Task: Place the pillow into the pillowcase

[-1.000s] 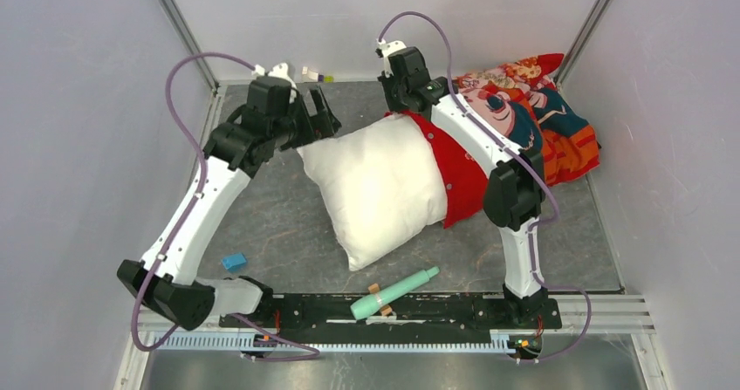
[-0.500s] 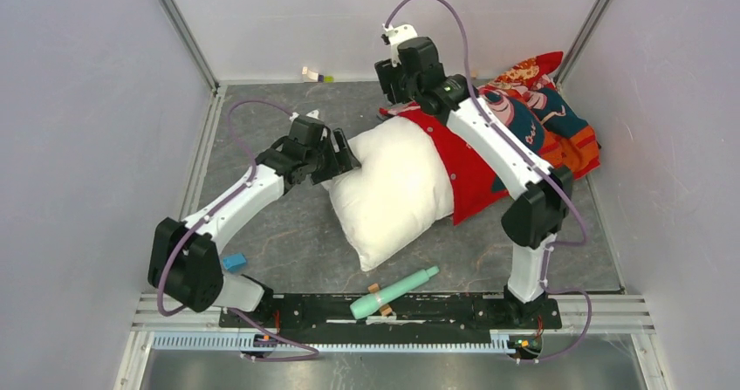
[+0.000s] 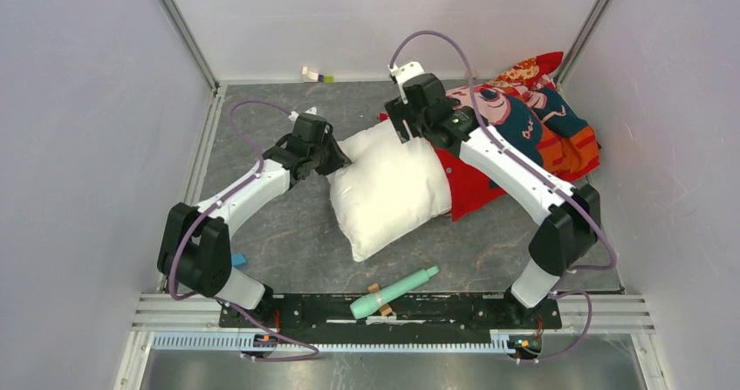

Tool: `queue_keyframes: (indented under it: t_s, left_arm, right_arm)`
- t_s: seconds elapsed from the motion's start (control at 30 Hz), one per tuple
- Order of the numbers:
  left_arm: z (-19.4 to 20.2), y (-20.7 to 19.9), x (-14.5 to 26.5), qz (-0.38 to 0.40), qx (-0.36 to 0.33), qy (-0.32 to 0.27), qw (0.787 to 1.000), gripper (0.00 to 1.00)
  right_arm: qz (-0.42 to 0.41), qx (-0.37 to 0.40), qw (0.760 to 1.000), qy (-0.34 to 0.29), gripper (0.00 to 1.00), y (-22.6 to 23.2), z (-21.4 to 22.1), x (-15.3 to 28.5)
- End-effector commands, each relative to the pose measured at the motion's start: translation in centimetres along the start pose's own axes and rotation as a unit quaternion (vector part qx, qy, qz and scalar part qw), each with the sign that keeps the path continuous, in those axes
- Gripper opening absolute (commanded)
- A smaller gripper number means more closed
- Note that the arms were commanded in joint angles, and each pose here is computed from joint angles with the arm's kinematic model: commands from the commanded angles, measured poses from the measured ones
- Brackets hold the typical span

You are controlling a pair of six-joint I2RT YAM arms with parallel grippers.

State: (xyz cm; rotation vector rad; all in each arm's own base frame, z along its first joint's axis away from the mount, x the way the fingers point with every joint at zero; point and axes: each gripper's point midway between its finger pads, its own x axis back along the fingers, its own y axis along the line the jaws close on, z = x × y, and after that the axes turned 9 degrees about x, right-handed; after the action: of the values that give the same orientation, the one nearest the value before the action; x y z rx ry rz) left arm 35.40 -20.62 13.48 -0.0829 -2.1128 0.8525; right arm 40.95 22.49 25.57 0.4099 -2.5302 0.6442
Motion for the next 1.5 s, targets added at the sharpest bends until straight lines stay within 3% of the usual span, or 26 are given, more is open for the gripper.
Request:
queue_keyframes:
  t_s: [0.0, 0.1, 0.2, 0.33, 0.43, 0.5, 0.6, 0.67, 0.9, 0.97, 1.13, 1.17, 1.23, 1.47]
  left_arm:
    - [-0.2, 0.1, -0.6, -0.007, 0.010, 0.000, 1.000, 0.17]
    - [-0.2, 0.5, -0.7, -0.012, 0.011, 0.002, 1.000, 0.14]
    - [-0.3, 0.7, -0.6, -0.013, 0.011, 0.001, 1.000, 0.09]
    - [-0.2, 1.0, -0.8, -0.017, 0.012, 0.001, 1.000, 0.02]
    - [-0.2, 0.7, -1.2, -0.013, 0.014, 0.000, 1.000, 0.03]
    - [-0.3, -0.3, -1.5, -0.006, 0.021, -0.005, 1.000, 0.03]
    - [-0.8, -3.7, -1.6, 0.014, 0.023, -0.022, 0.999, 0.03]
    - [-1.8, -5.2, -1.1, 0.017, 0.036, -0.040, 0.998, 0.03]
    - [-6.0, -3.6, 1.1, 0.001, 0.130, -0.128, 0.983, 0.02]
    - [-6.3, -3.3, 1.3, 0.001, 0.132, -0.140, 0.981, 0.02]
    - [-6.3, -2.1, 0.2, -0.019, 0.123, -0.125, 0.984, 0.02]
    - [-6.3, -1.9, 0.2, -0.021, 0.120, -0.125, 0.985, 0.02]
    - [-6.3, -1.7, 0.3, -0.024, 0.115, -0.126, 0.985, 0.02]
    - [-6.5, -2.0, 1.2, -0.021, 0.076, -0.119, 0.990, 0.06]
  right_arm:
    - [0.028, 0.035, 0.998, 0.034, 0.85, -0.2, 2.4, -2.1]
    - [0.053, 0.036, 0.997, 0.053, 0.82, -1.0, 3.6, -3.0]
    - [0.090, 0.025, 0.993, 0.070, 0.69, -2.7, 4.4, -3.3]
    - [0.132, 0.001, 0.989, 0.065, 0.32, -4.8, 3.2, -2.7]
    - [0.110, -0.015, 0.993, 0.045, 0.02, -3.6, 0.4, -1.8]
    - [0.070, -0.008, 0.997, 0.012, 0.00, 0.3, -2.8, -0.3]
    - [-0.016, 0.026, 0.998, -0.047, 0.00, 9.9, -6.9, 3.8]
    - [-0.039, 0.027, 0.997, -0.057, 0.00, 12.6, -7.1, 5.0]
    - [-0.045, -0.012, 0.998, -0.041, 0.00, 8.6, -3.2, 2.7]
    - [-0.041, -0.014, 0.998, -0.037, 0.08, 7.6, -2.4, 2.7]
    - [0.005, -0.017, 0.999, -0.043, 0.64, 4.4, -0.4, 5.1]
    - [0.013, -0.021, 0.999, -0.042, 0.81, 3.8, 0.5, 5.6]
    - [0.033, -0.030, 0.998, -0.037, 0.98, 2.5, 2.4, 6.6]
    - [0.019, -0.053, 0.998, -0.018, 0.98, 2.6, 11.2, 8.7]
